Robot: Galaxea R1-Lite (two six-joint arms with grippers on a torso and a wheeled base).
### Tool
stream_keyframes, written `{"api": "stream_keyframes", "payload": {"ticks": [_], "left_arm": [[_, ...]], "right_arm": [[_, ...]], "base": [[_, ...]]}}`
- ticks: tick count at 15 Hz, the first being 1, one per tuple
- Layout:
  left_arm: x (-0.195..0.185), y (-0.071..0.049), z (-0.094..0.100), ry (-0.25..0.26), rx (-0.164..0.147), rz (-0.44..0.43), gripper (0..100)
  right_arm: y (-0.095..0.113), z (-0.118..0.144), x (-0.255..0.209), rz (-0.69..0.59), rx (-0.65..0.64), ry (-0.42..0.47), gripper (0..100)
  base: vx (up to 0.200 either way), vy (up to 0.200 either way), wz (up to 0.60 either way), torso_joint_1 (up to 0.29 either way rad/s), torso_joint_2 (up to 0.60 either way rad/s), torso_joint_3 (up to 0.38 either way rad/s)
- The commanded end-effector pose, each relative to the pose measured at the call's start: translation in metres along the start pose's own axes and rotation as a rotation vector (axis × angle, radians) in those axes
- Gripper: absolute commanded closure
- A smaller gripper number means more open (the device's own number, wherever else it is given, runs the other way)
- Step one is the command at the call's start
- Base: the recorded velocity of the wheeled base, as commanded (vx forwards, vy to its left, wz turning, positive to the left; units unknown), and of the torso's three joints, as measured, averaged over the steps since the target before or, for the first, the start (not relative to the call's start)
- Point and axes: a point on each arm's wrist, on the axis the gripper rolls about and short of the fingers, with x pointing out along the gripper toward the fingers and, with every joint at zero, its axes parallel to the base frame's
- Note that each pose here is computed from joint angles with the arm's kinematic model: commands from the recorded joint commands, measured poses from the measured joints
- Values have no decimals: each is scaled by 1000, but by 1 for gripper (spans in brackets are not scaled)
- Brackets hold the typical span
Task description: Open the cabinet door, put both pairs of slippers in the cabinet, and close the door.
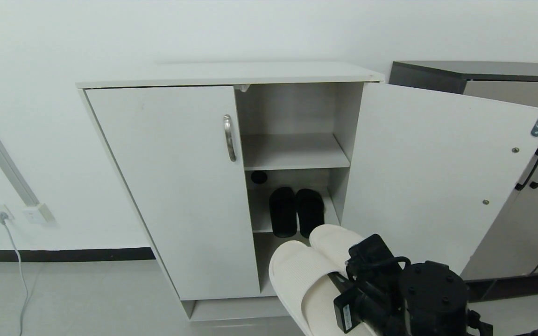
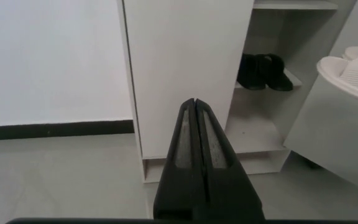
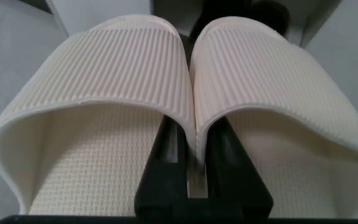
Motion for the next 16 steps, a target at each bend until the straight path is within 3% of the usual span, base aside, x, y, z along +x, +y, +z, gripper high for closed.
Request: {"api": "stream_keyframes", "payload": {"ticks": [1,4,7,10,16], "left_arm": [[0,0,0,1,-1,1,100],[0,0,0,1,1,1,100],[0,0,0,1,1,1,100],[0,0,0,1,1,1,100],[0,0,0,1,1,1,100]], "right_arm": [[1,-3,2,-2,-3,7,100],[10,3,27,-176,15,-20,100],[26,12,50,-269,42,-2,100],[42,61,75,-400,111,-19,100],[42,139,83,-433,182,-33,100]], "base": [[0,0,0,0,0,0],[0,0,0,0,0,0],[0,0,0,0,0,0],[0,0,0,0,0,0],[0,0,0,0,0,0]]}}
